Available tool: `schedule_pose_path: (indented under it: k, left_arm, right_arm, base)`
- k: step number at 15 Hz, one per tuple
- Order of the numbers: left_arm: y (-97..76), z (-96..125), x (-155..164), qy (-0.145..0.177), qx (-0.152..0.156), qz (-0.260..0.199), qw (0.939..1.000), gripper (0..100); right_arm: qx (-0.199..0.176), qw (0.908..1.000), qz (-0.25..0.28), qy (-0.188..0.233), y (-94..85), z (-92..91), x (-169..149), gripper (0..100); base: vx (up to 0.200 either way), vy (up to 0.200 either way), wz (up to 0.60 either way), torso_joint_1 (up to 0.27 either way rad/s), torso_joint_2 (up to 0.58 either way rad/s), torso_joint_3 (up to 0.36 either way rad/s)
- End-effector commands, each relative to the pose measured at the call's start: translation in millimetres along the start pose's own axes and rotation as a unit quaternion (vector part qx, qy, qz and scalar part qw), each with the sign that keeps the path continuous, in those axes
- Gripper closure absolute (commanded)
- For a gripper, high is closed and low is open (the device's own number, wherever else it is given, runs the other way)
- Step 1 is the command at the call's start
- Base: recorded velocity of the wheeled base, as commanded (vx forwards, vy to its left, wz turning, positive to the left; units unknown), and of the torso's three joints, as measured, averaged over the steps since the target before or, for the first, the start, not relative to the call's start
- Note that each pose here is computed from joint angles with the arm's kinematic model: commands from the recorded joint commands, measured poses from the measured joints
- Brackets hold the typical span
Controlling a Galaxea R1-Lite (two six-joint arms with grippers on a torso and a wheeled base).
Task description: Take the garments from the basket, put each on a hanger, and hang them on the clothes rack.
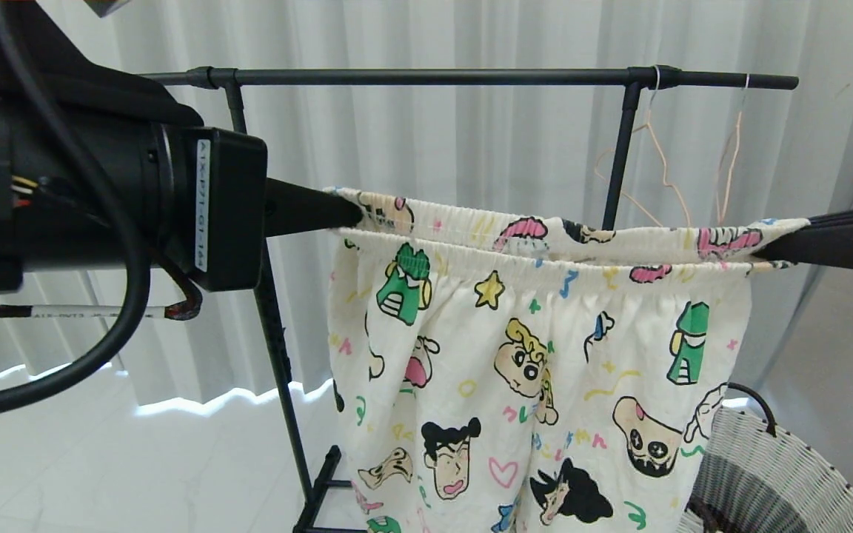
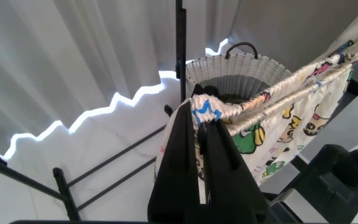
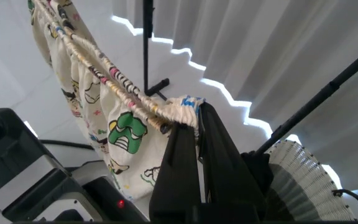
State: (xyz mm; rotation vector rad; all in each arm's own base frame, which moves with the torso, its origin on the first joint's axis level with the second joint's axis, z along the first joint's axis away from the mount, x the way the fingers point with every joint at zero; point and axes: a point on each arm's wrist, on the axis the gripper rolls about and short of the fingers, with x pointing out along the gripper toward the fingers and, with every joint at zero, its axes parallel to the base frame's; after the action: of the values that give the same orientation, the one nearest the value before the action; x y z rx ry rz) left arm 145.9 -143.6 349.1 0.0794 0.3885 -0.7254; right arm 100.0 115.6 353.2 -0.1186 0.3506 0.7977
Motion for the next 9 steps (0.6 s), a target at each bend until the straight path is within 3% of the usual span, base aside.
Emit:
schedule_pose_path:
  k: [1,5,7,8,9]
  left_arm:
    - [-0.1,0,0,0.0,0.0,0.0,1.0,100]
    - [0.2,0,1,0.0,0.009,0.006,0.9999,100]
    - [1.4,-1,3,0.003,0.013,0.033,0.9994,100]
    - [2.3,-4,4,0.008,0.013,0.043,0.999,100]
    - [6.8,-10,1,0.014,0.012,0.067,0.9976,100]
  right_arm:
    - [-0.001,1.0,0.002,0.002,0.5,-0.6,1,0]
    - [-0.014,0.9999,0.007,0.002,1.9,-1.2,-1,0]
    - [-0.012,0.9999,0.002,0.001,1.0,-0.9,-1,0]
    - [-0.009,0.9999,-0.009,0.001,-1.1,-1.0,-2,0]
    - [0.004,0.9968,-0.079,0.011,-14.2,-2.8,-1,0]
  base:
    - [0.0,0.0,0.0,0.0,0.0,0.0]
    - [0.0,0.0,0.0,0.0,0.0,0.0]
    - [0.0,0.0,0.0,0.0,0.0,0.0]
    - [0.0,0.0,0.0,0.0,0.0,0.0]
    - [0.0,0.0,0.0,0.0,0.0,0.0]
